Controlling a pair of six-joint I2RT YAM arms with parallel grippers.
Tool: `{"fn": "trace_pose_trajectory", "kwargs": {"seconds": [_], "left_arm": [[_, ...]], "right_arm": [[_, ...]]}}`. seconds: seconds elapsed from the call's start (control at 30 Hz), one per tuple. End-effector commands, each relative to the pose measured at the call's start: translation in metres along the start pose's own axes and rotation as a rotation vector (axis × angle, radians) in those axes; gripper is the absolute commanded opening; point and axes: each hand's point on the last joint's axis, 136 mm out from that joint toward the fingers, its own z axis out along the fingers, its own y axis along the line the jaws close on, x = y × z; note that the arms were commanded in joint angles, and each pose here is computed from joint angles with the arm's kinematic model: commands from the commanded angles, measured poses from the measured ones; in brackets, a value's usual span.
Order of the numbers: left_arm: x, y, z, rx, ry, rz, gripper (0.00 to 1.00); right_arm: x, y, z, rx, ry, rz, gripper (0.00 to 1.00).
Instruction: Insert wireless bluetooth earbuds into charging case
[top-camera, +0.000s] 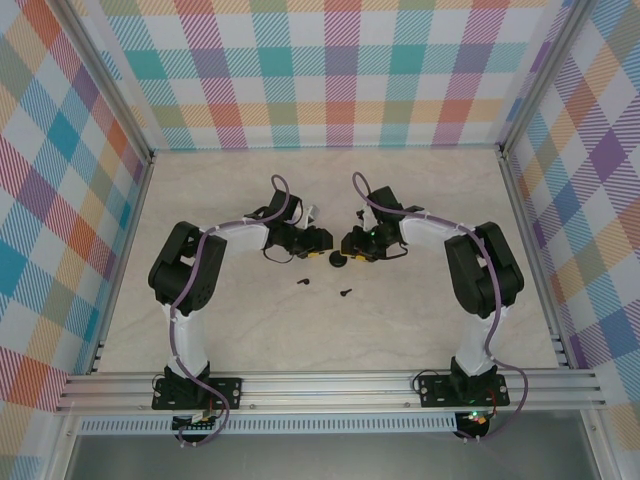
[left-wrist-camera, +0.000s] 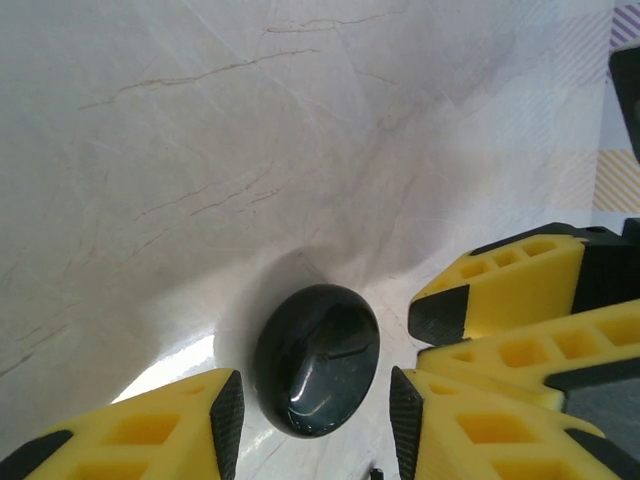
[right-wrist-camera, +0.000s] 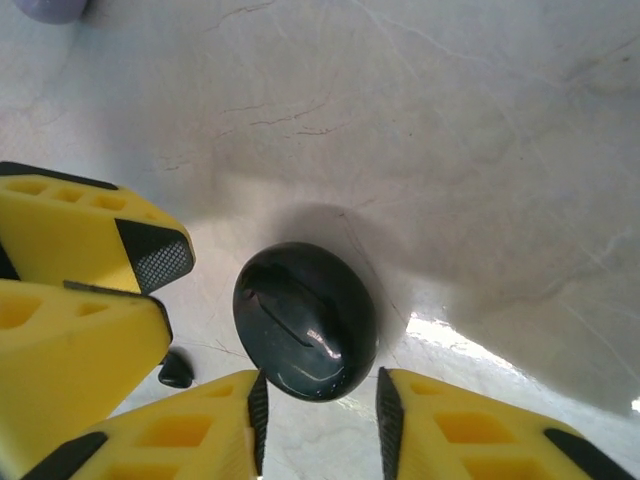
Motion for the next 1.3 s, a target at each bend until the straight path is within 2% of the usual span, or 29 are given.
{"fn": "trace_pose_trajectory", "kwargs": {"seconds": [0.0,0.7,1.27], "left_arm": [[0.003,0.004,0.006,0.026,0.020,-0.021,0.44],[0.019,0.011,0.020,0.031,0.095,-0.036,0.42],[0.030,-0.010,0.025,0.118,0.127,-0.047,0.40]], "right_arm": [[0.004,0.003,0.006,-0.027,0.023,0.010,0.32],[0.008,-0.007,0.021,-0.016,0.061,0.041,0.21],[0.009,-0.013,0.027,-0.002,0.066,0.053,0.19]]}}
